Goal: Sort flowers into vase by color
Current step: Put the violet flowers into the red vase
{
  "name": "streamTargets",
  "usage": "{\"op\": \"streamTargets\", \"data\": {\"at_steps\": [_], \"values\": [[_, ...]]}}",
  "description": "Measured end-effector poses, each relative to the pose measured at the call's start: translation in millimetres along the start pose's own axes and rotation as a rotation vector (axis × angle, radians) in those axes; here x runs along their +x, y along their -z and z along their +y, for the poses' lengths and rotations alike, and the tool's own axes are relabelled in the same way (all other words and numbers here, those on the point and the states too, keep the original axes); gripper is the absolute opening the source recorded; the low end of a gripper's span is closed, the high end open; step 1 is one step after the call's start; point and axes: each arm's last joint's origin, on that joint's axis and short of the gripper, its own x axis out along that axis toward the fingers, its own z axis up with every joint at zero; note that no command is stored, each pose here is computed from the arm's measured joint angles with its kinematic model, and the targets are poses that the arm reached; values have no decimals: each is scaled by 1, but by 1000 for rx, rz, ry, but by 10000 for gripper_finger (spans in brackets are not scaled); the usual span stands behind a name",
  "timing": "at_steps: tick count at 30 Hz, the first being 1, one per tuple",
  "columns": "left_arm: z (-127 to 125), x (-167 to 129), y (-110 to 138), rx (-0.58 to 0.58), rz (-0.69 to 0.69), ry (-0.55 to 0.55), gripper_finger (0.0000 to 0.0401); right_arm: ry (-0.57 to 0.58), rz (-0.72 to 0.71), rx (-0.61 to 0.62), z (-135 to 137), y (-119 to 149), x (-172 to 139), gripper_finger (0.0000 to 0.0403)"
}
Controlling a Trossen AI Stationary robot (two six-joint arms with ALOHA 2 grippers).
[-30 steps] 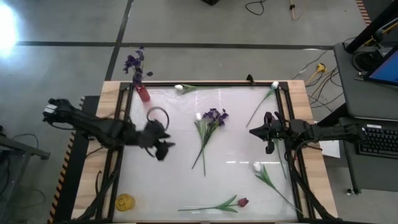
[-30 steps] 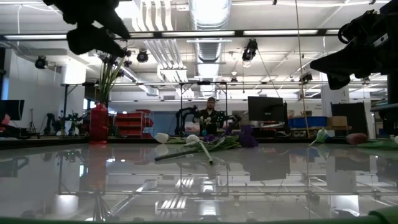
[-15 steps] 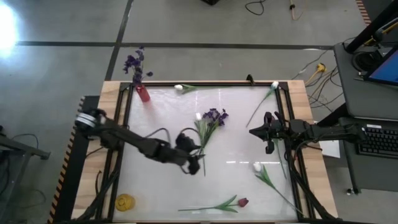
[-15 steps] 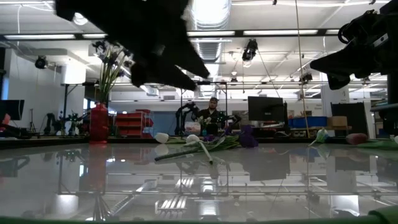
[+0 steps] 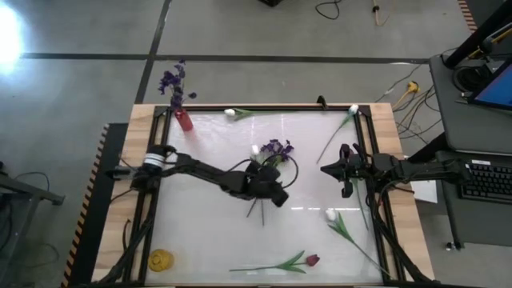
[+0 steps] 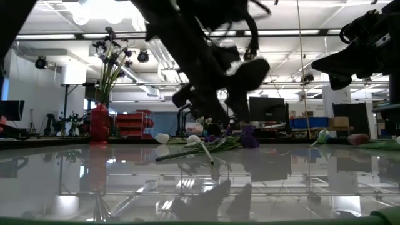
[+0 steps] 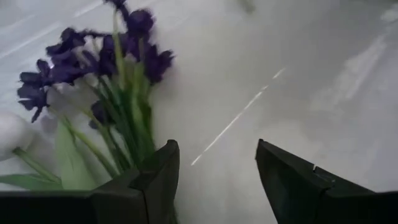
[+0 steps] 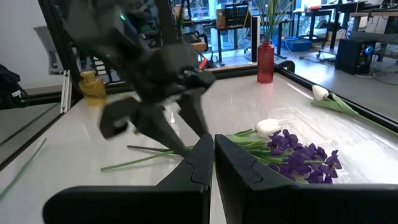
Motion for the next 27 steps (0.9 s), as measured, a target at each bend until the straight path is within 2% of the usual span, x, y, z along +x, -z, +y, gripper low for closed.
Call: {"op": "streamTargets", "data": {"at_steps": [5,10,15,21,27], "values": [[4,25,-4,34,97,-155,199,0,0,0,0,0,0,9],[-5,28,-12,122,138,-303,199,0,0,0,0,0,0,9],[-11,34,-17,136,221,-316,199,0,0,0,0,0,0,9],[6,47,-15,112,324,-355,195,0,0,0,0,0,0,9],[12,55,-20,63,378,-295,182,0,0,0,0,0,0,9]]}}
